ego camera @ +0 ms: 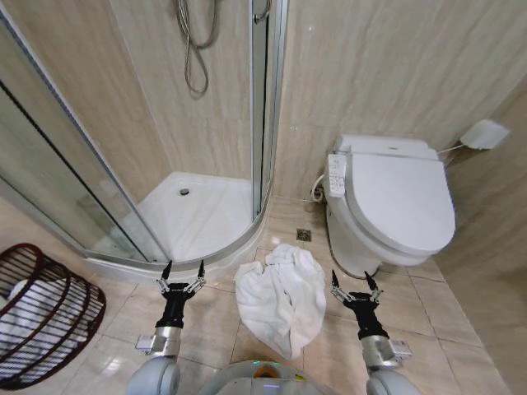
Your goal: Discard the used towel into the hamper.
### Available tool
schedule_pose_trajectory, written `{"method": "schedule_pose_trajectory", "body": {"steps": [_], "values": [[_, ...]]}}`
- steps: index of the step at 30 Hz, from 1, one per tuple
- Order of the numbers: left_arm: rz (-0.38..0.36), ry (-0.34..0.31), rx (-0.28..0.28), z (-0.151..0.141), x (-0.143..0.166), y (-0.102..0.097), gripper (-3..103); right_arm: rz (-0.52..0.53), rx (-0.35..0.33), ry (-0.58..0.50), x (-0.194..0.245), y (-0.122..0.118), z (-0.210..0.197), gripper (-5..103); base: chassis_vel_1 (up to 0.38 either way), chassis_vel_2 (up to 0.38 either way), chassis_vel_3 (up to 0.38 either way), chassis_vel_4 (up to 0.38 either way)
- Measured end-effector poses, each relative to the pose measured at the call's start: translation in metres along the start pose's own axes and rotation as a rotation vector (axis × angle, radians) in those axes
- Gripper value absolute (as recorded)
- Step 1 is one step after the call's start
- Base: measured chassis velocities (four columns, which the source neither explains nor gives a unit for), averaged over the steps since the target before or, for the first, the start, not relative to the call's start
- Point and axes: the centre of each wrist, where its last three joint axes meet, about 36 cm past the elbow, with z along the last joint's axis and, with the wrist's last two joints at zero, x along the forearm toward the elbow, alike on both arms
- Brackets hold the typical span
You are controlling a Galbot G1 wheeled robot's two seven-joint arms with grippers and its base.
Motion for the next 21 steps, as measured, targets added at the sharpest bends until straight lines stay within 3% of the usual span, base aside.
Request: {"method": "schedule_pose_trajectory", "body": {"steps": [11, 18, 21], "values": [[0.003, -0.001, -0.007, 0.005, 0.0, 0.002, 100, -0.006, -0.015, 0.017, 0.002, 0.0, 0.004, 100, 0.031, 0.032, 0.032, 0.034], [-0.035, 0.007, -0.022, 0.008, 0.003, 0.002, 100, -0.065, -0.069, 0.119, -0.006, -0.007, 0.02, 100, 0.003, 0.007, 0.007, 0.01], [-0.078, 0.057, -0.05, 0.002, 0.003, 0.0, 100, -0.139, -0.075, 0.202, -0.022, -0.012, 0.031, 100, 0.0, 0.0, 0.0, 0.0]]}}
